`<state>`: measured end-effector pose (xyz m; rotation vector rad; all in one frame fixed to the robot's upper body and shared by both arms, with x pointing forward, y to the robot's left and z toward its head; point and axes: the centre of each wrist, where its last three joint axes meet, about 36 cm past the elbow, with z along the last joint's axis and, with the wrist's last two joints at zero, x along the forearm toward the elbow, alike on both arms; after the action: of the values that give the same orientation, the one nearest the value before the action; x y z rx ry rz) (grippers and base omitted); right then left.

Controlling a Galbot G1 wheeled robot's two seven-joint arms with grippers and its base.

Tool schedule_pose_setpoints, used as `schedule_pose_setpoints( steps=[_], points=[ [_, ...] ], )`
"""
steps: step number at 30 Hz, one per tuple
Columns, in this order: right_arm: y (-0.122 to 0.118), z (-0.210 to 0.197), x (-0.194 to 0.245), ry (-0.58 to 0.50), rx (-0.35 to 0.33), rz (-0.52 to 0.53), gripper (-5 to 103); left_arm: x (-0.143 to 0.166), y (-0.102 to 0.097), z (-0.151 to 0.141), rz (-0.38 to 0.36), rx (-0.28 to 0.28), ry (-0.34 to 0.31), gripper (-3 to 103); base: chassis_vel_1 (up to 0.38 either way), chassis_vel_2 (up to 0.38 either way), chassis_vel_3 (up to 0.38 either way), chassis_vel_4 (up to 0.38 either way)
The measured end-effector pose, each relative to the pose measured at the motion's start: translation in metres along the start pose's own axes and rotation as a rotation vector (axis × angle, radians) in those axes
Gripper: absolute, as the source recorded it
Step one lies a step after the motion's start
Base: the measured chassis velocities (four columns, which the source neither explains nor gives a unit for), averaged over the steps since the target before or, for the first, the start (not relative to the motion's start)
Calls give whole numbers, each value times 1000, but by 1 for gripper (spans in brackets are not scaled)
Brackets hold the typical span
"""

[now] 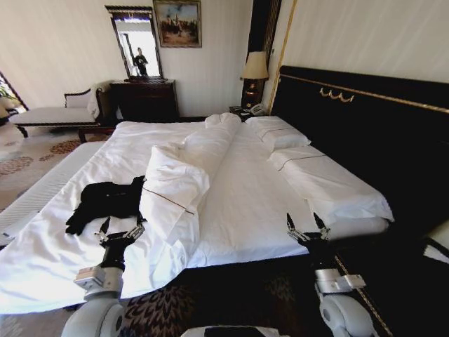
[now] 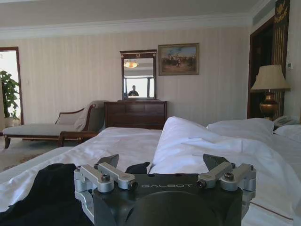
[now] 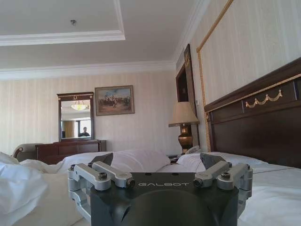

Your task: Fold the clothes on the bed.

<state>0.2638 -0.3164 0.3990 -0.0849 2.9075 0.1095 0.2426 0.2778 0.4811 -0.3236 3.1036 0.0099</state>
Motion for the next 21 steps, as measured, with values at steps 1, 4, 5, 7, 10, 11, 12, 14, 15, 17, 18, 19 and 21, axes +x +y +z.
schedule_pose_setpoints(
  steps=[1,4,5,7,10,11,12,14,15,17,18,19,21],
  points=[
    [0,0,0,0,0,0,100,0,0,0,0,0,0,100,-72,89,61,-55],
    [-1,0,-7,-3,-16,-4,100,0,4,-4,-6,-3,-8,100,-24,17,20,-18],
    [-4,-1,-12,-6,-15,-10,100,-1,7,-7,-10,-5,-13,100,0,0,0,0],
    [-6,-1,-17,-11,-13,-17,100,-1,9,-9,-15,-5,-17,100,0,0,0,0],
    [-20,-4,-44,-6,-28,-65,100,-2,26,-22,-48,-19,-43,100,0,0,0,0],
    [-20,-4,-44,-6,-28,-65,100,-2,26,-22,-48,-19,-43,100,0,0,0,0],
    [-21,-5,-51,4,-47,-69,100,-2,30,-24,-57,-25,-48,100,0,0,0,0],
    [-23,-6,-78,53,-184,-79,100,-4,47,-34,-92,-43,-66,100,0,0,0,0],
    [-23,-6,-88,71,-238,-86,100,-4,54,-37,-107,-51,-72,100,0,0,0,0],
    [-23,-4,-100,89,-290,-99,100,-3,61,-41,-123,-58,-77,100,0,0,0,0],
    [-23,-2,-107,98,-321,-109,100,-3,65,-43,-133,-63,-80,100,0,0,0,0],
    [-23,4,-127,116,-393,-139,100,-2,75,-48,-159,-78,-86,100,0,0,0,0],
    [-21,7,-153,132,-488,-170,100,0,86,-51,-184,-96,-88,100,0,0,0,0]
  ],
)
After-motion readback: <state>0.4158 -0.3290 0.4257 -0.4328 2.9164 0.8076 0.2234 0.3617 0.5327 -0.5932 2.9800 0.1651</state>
